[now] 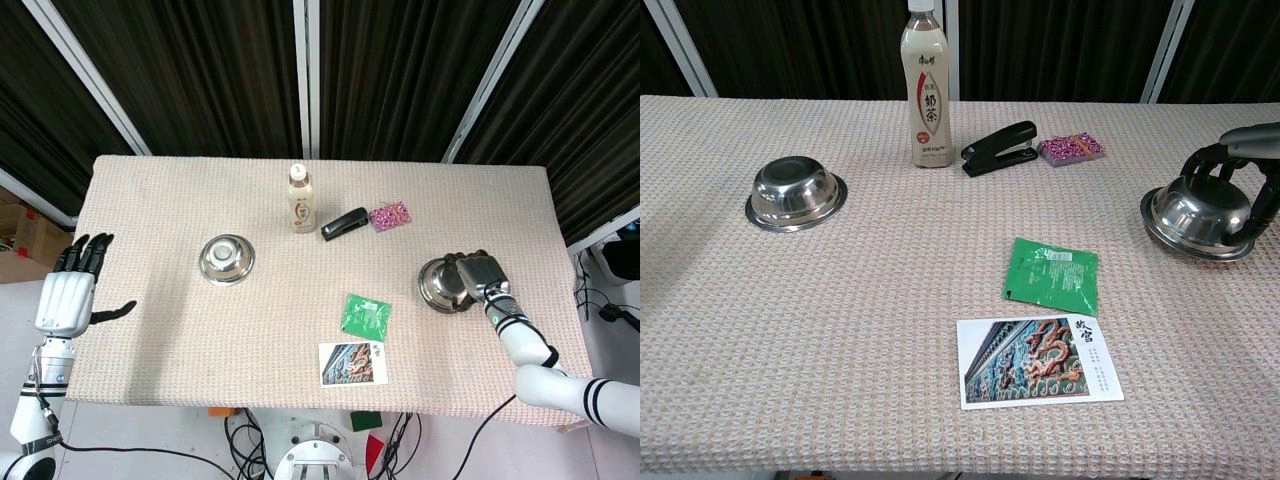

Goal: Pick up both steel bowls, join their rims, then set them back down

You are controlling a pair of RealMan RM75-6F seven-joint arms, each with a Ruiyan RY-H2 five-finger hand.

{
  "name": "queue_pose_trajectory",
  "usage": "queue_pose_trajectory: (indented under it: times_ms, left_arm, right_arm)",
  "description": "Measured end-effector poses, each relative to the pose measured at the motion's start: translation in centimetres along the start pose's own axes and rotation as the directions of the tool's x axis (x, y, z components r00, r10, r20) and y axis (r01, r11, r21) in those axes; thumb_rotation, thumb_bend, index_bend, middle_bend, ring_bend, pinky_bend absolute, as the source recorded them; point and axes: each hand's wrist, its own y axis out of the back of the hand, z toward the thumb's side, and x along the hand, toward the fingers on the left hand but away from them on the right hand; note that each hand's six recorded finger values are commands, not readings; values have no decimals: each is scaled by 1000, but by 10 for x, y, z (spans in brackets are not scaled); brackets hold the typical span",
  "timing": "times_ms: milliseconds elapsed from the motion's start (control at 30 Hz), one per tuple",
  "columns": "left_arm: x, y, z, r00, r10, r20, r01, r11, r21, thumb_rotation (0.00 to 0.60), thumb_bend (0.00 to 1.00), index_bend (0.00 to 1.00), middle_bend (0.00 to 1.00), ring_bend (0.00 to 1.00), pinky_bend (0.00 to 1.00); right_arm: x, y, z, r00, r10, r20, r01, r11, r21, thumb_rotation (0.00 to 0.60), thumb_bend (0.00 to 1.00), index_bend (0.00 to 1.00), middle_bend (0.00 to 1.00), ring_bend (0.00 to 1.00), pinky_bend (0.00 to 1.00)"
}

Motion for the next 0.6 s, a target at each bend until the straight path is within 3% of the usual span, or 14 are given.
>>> queue_pose_trajectory:
  times_ms: [600]
  left_arm:
    - [1, -5, 4, 1000, -13, 8, 13, 999, -45, 467, 16, 21, 92, 33, 156]
  right_arm:
    - [1, 7, 4, 1000, -21, -9, 21, 1000, -7, 600, 176, 494, 321, 196, 126]
